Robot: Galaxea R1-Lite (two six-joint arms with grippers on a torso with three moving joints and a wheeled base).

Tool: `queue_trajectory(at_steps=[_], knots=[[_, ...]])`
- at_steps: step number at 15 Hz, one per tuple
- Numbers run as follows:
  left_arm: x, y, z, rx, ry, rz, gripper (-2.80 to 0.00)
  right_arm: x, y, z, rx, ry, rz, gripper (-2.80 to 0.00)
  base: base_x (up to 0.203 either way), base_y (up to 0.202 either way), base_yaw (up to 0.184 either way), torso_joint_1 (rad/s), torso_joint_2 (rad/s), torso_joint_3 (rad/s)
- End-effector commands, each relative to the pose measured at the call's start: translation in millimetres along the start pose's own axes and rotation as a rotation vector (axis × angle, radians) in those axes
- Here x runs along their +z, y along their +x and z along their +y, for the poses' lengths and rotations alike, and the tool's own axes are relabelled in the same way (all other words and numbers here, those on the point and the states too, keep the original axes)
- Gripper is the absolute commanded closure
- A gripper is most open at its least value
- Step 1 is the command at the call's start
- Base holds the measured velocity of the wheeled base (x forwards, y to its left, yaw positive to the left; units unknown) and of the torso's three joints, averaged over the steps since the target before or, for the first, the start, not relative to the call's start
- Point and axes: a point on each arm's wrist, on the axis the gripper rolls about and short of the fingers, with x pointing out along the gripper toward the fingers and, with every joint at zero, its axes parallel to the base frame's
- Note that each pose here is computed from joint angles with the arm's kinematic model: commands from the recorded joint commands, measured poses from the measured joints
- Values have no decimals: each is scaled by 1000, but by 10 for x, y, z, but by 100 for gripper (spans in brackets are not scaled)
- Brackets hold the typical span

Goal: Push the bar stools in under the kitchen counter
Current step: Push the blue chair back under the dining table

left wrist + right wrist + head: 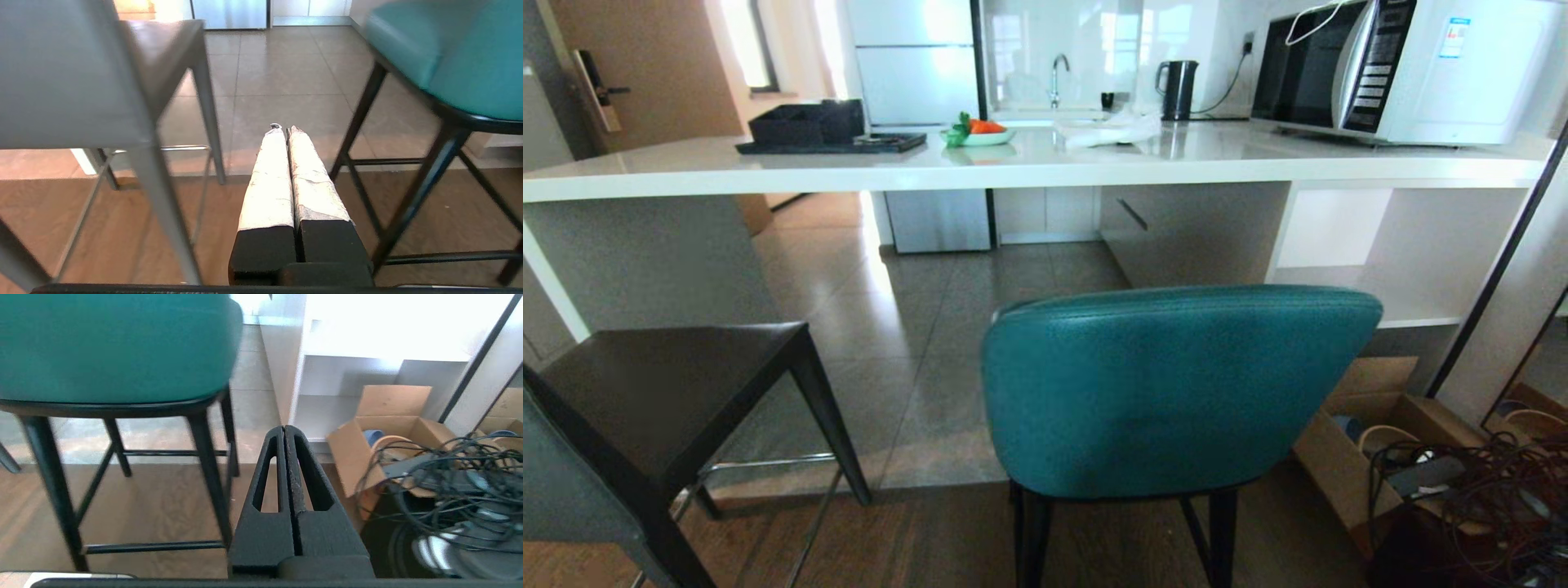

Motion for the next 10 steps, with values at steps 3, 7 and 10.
queue_trajectory(at_steps=[3,7,10], knots=[[-8,2,0,1,0,2,0,-13,3,1,1,-1,5,0,0,-194,2,4,1,4],[-8,2,1,1,-3,2,0,-12,4,1,1,-1,6,0,0,-187,2,5,4,1],[-8,2,1,1,-3,2,0,-12,5,1,1,-1,6,0,0,-51,2,3,1,1]])
